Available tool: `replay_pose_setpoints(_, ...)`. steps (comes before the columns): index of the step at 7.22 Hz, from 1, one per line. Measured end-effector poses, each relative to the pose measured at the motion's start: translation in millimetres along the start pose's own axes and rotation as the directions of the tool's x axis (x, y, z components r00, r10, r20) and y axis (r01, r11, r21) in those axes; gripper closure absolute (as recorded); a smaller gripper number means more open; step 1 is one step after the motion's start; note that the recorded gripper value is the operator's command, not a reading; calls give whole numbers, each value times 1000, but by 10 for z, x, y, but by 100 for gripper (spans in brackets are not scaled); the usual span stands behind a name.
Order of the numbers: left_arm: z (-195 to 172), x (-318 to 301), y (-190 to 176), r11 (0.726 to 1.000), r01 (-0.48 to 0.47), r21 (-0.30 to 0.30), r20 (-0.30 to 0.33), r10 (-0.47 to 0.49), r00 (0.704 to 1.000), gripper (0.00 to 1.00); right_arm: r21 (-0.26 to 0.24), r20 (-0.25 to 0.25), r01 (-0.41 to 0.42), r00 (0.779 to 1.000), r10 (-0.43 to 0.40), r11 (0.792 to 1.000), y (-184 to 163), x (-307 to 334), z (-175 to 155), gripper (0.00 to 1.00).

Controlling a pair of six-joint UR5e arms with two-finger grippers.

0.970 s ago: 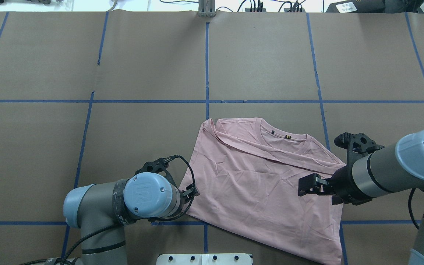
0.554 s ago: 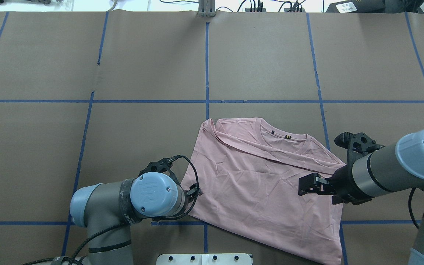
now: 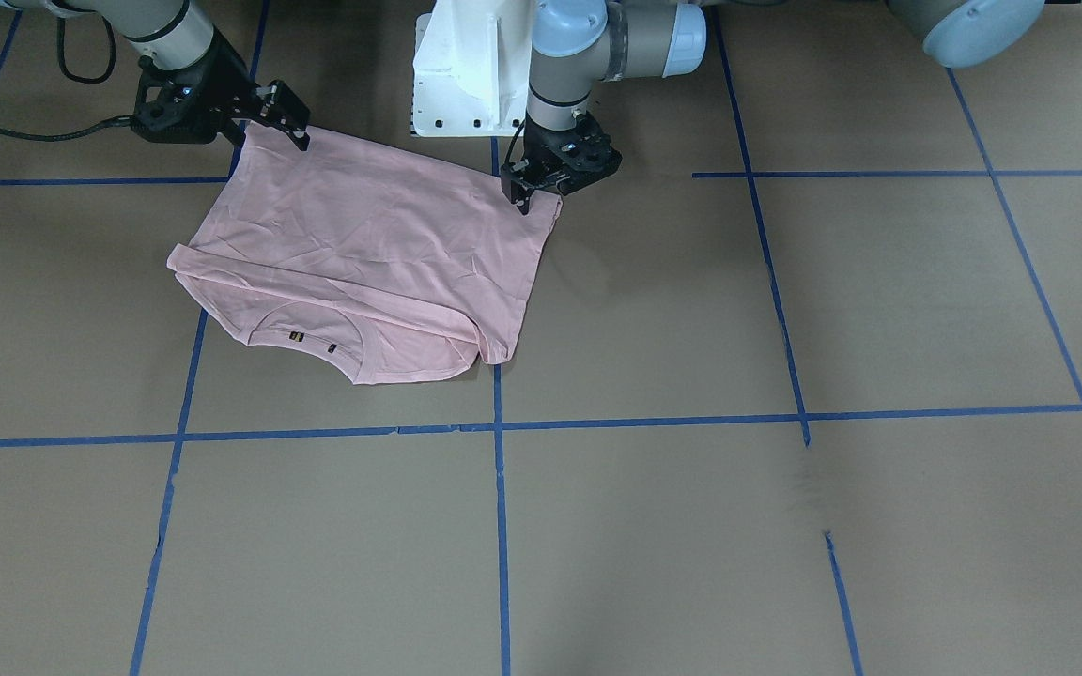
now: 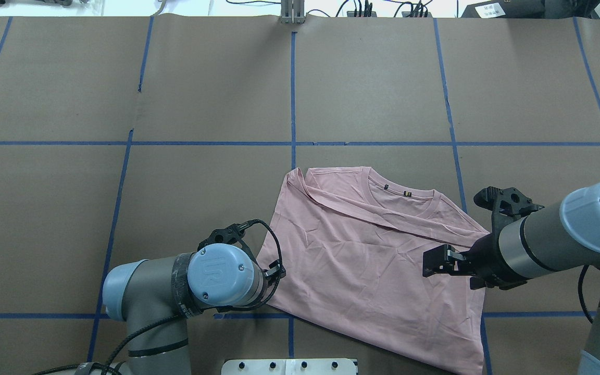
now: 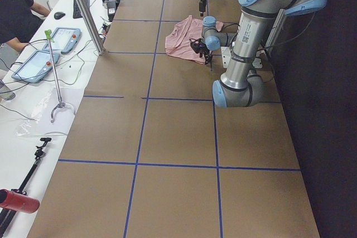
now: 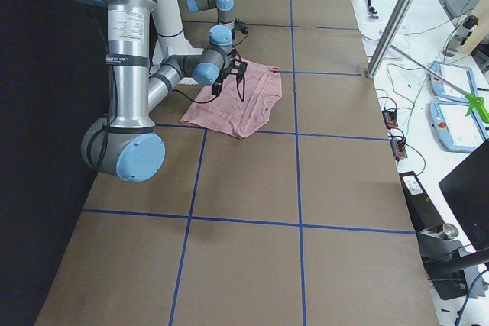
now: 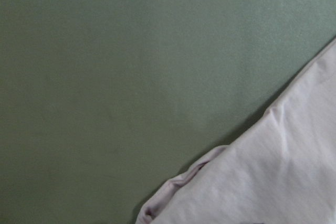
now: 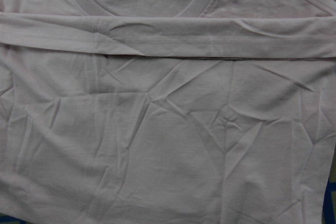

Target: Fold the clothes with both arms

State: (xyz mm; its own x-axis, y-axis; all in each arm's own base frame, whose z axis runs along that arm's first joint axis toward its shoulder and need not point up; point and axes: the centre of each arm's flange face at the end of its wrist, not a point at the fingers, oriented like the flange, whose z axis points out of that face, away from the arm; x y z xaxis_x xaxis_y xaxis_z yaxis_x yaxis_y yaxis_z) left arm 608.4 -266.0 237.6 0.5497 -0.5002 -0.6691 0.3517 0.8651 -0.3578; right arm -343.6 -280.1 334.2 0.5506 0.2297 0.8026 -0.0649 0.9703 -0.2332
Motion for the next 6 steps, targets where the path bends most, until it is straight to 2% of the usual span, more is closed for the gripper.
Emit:
replay_pose_setpoints(1, 5, -8, -2, 1000, -2, 0, 2, 2, 1000, 100, 0, 1, -1, 1000, 1, 1000, -3, -2, -5, 0)
replay_pose_setpoints(4, -63, -6, -9, 1000, -15, -5, -7, 15, 1000, 100, 3, 4, -3, 1000, 3, 1000, -21, -27, -28, 0)
replay_pose_setpoints(6, -151, 43, -143, 1000, -2, 9, -21, 3, 1000, 100, 6, 2, -7, 1000, 7, 1000, -44, -20, -22, 0)
